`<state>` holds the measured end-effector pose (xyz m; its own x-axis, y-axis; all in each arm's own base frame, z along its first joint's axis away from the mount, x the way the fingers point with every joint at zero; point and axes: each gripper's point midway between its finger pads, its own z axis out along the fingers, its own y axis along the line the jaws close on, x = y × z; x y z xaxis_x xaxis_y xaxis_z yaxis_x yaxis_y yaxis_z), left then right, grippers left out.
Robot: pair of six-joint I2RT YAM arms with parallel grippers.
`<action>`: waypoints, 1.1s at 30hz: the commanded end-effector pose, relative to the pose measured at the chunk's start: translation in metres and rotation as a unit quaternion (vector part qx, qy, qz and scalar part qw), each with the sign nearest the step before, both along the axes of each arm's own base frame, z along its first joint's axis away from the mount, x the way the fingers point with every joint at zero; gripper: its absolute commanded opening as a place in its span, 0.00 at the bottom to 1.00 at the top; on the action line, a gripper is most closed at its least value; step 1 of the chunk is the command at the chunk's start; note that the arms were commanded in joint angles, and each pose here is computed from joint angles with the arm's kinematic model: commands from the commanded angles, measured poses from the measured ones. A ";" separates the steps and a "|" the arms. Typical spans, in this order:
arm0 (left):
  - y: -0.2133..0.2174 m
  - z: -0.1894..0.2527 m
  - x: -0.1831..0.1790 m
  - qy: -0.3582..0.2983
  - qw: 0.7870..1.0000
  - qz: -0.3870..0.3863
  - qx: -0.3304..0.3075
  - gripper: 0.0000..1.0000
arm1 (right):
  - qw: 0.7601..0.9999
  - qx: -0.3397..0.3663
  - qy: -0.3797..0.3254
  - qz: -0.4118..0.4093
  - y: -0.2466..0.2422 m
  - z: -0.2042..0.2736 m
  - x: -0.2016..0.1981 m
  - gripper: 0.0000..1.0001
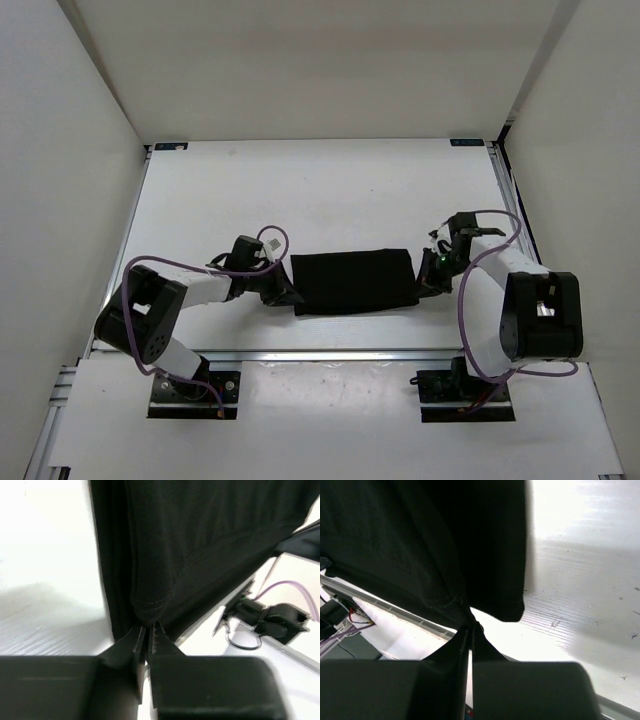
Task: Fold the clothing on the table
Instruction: Fold the skirt
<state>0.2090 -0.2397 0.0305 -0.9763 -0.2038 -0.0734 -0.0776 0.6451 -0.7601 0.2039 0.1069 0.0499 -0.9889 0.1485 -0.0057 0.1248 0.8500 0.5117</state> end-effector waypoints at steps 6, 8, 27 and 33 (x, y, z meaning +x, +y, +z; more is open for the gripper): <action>0.007 0.013 0.000 -0.039 0.999 -0.004 0.037 0.46 | 0.998 -0.061 0.020 -0.014 -0.016 -0.001 0.010 0.32; 0.008 0.037 0.012 -0.065 0.997 0.002 0.032 0.48 | 0.996 -0.089 0.003 -0.019 -0.025 0.018 0.016 0.35; 0.000 0.018 0.045 -0.064 0.994 0.090 -0.019 0.00 | 0.995 0.045 -0.082 -0.014 0.025 0.008 0.117 0.32; 0.012 -0.014 0.032 -0.055 0.995 0.075 0.048 0.00 | 0.994 0.044 -0.096 -0.041 0.005 -0.007 0.141 0.31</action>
<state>0.2362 -0.2310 0.0214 -0.9256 -0.3488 -0.1470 -0.1353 0.6676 -0.7321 0.3161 0.1150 0.0332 -0.9718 0.2166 -0.0936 0.1288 0.8194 0.5585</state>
